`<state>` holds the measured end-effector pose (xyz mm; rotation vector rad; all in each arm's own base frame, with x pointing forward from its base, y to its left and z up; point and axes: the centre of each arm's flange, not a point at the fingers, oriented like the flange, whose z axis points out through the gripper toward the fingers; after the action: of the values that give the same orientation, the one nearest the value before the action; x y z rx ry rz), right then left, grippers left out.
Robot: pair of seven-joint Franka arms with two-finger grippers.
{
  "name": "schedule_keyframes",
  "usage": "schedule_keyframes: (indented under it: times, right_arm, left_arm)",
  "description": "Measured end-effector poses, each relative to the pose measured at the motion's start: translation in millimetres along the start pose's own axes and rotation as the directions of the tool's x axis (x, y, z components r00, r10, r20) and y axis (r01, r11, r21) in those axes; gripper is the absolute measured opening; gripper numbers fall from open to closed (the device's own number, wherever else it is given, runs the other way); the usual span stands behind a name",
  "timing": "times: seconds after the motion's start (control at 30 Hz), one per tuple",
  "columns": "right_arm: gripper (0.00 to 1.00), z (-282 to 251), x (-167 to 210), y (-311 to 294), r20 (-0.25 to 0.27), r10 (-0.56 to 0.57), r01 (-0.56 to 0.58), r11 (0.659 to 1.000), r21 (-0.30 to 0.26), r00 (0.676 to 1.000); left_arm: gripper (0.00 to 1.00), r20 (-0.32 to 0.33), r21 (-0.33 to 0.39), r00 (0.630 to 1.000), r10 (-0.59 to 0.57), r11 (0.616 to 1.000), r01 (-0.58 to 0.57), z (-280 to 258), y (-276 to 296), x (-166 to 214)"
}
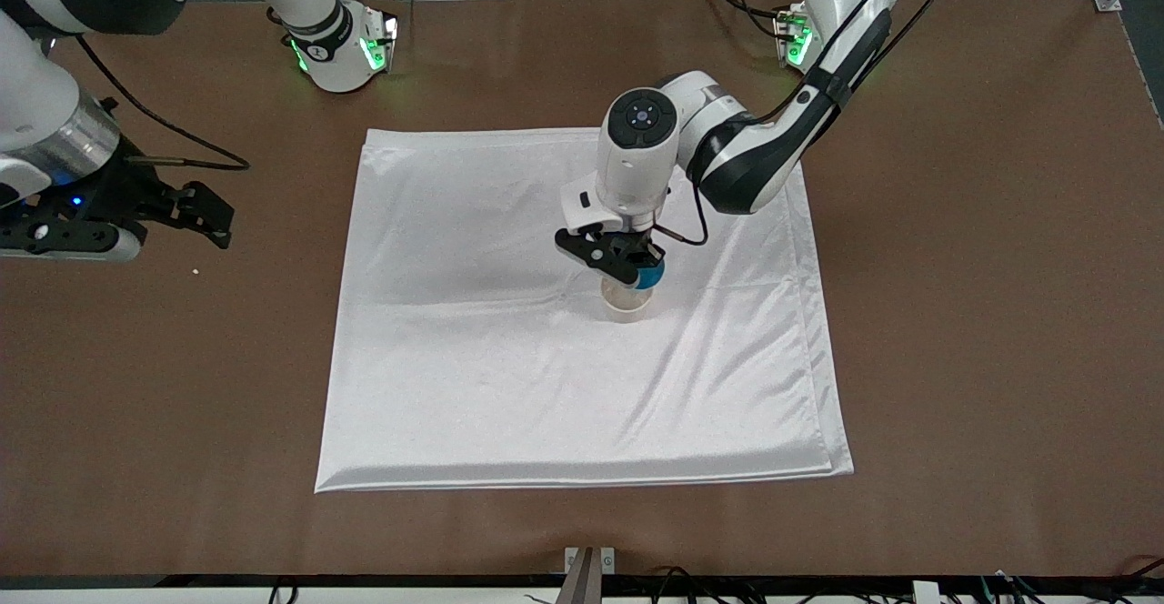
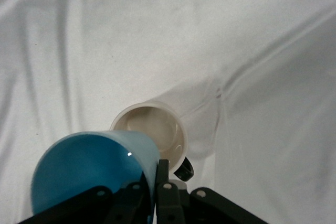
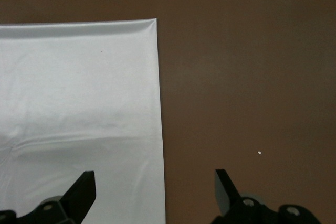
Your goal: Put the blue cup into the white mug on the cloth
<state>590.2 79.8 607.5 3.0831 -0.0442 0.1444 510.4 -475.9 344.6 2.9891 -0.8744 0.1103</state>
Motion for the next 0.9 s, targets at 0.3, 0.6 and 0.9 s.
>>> schedule_keyframes:
  times: [0.3,0.6,0.9]
  right_arm:
    - [1.0,25,-6,36,0.009,0.006,-0.007,1.0,0.031,1.0]
    - [1.0,29,-8,32,0.017,-0.002,0.001,0.999,0.033,1.0]
    - [1.0,29,-8,28,0.011,-0.009,0.008,0.999,0.034,1.0]
  left_arm:
    - [0.05,0.008,-0.002,1.0,0.005,1.0,-0.005,32,2,2]
    - [0.05,-0.023,0.036,1.0,0.015,0.999,-0.014,62,8,5]
    - [0.26,-0.027,0.045,1.0,0.003,0.999,-0.001,66,17,5]
